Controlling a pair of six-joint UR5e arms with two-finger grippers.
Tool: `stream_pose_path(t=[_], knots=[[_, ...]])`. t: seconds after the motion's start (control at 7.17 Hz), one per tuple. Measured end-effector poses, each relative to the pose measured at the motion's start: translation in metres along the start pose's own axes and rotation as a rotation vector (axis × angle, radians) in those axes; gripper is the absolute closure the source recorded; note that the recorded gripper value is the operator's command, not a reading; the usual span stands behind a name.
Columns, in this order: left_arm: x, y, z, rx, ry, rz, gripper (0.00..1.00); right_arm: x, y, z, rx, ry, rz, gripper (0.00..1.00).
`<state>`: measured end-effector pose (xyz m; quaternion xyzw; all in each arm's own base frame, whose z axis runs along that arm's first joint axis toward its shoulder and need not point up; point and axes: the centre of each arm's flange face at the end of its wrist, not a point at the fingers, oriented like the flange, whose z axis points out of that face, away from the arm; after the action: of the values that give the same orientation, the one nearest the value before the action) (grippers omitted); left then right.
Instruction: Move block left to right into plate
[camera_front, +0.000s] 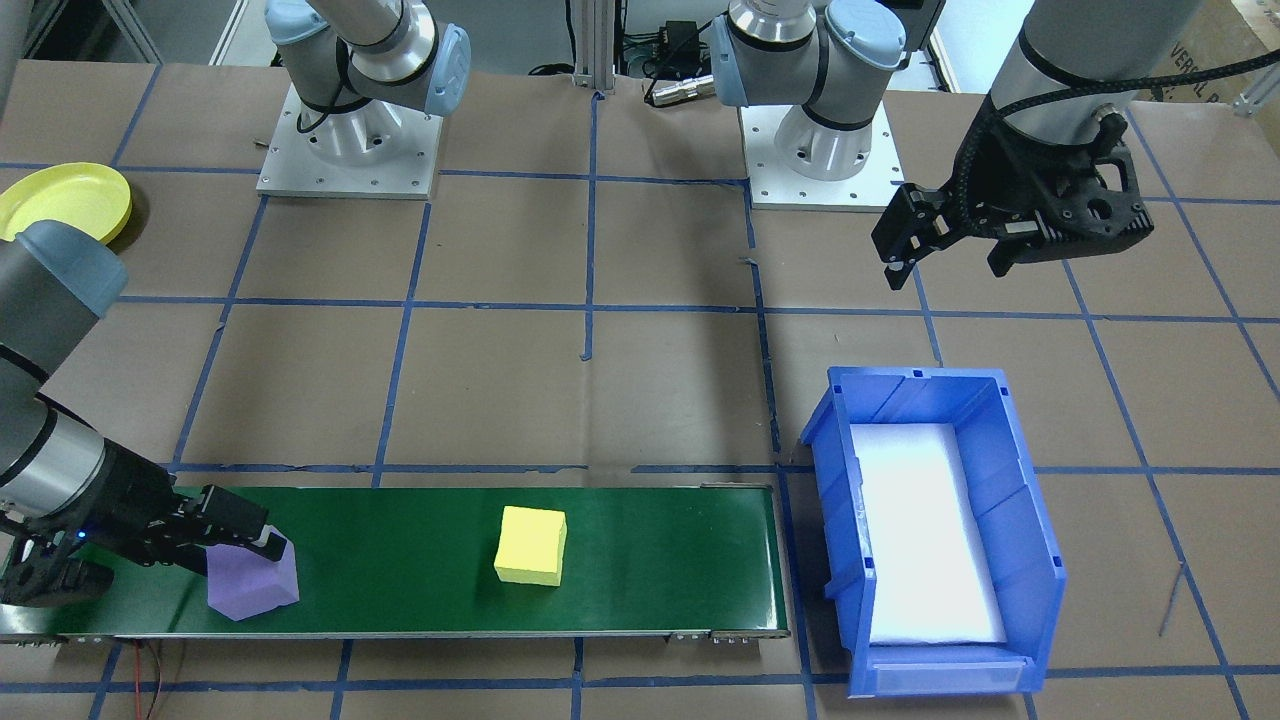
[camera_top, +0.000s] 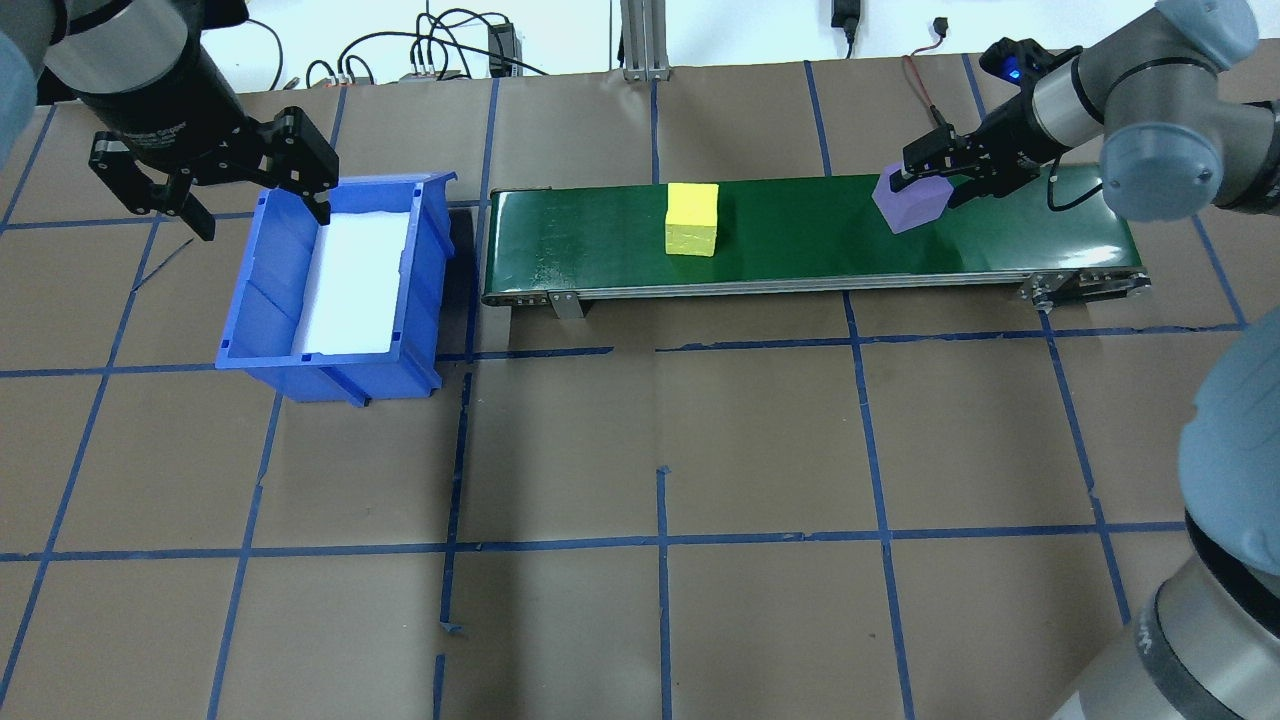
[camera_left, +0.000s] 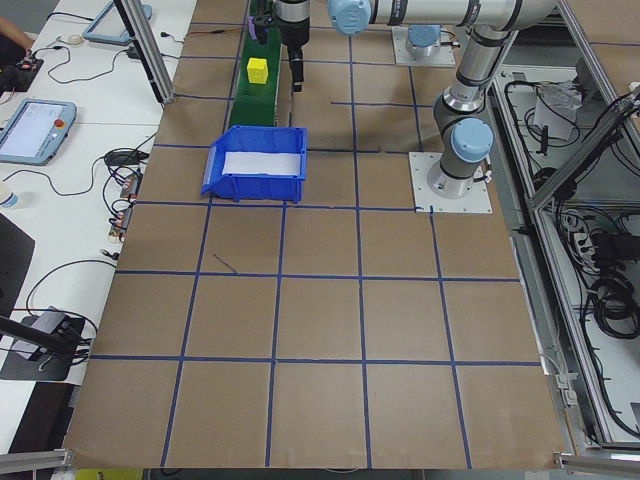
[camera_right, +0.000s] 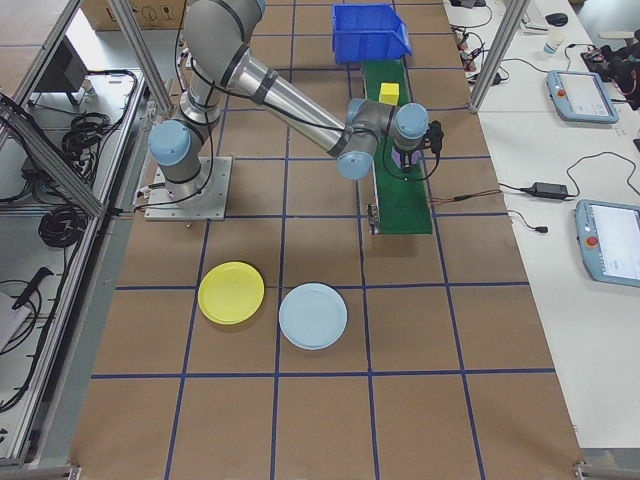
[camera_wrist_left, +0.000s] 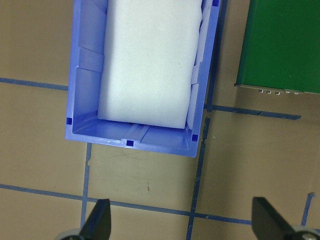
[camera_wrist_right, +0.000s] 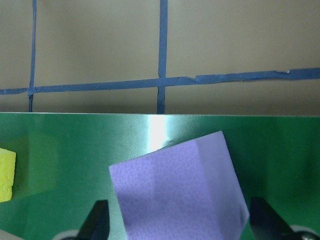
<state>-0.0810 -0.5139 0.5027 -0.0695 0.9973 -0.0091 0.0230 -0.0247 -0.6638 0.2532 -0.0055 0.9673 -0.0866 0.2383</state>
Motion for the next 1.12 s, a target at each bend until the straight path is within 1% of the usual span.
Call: stream_pose_path(t=[0.14,0.28,0.42,0.56,0.84,0.98,1.12], knots=[[0.000,-0.002,0.000,0.006,0.001,0.000,0.00,0.000,0.001,0.002,-0.003,-0.001,0.002,0.00],[0.001,-0.003,0.001,0.012,0.008,0.001,0.00,0.001,0.002,0.002,-0.001,0.005,-0.002,0.18],[0.002,-0.005,0.001,0.021,0.021,0.002,0.00,0.003,0.000,0.000,0.018,0.041,-0.022,0.74],[0.003,-0.008,0.002,0.029,0.029,0.002,0.00,0.007,-0.004,-0.007,0.047,0.110,-0.050,0.91],[0.005,-0.010,0.007,0.031,0.033,0.003,0.00,0.017,-0.012,-0.029,0.071,0.245,-0.069,0.91],[0.005,-0.011,0.008,0.030,0.033,0.003,0.00,0.035,-0.016,-0.055,0.093,0.308,-0.054,0.91],[0.005,-0.011,0.009,0.030,0.032,0.004,0.00,0.073,-0.012,-0.090,0.104,0.370,-0.041,0.90]])
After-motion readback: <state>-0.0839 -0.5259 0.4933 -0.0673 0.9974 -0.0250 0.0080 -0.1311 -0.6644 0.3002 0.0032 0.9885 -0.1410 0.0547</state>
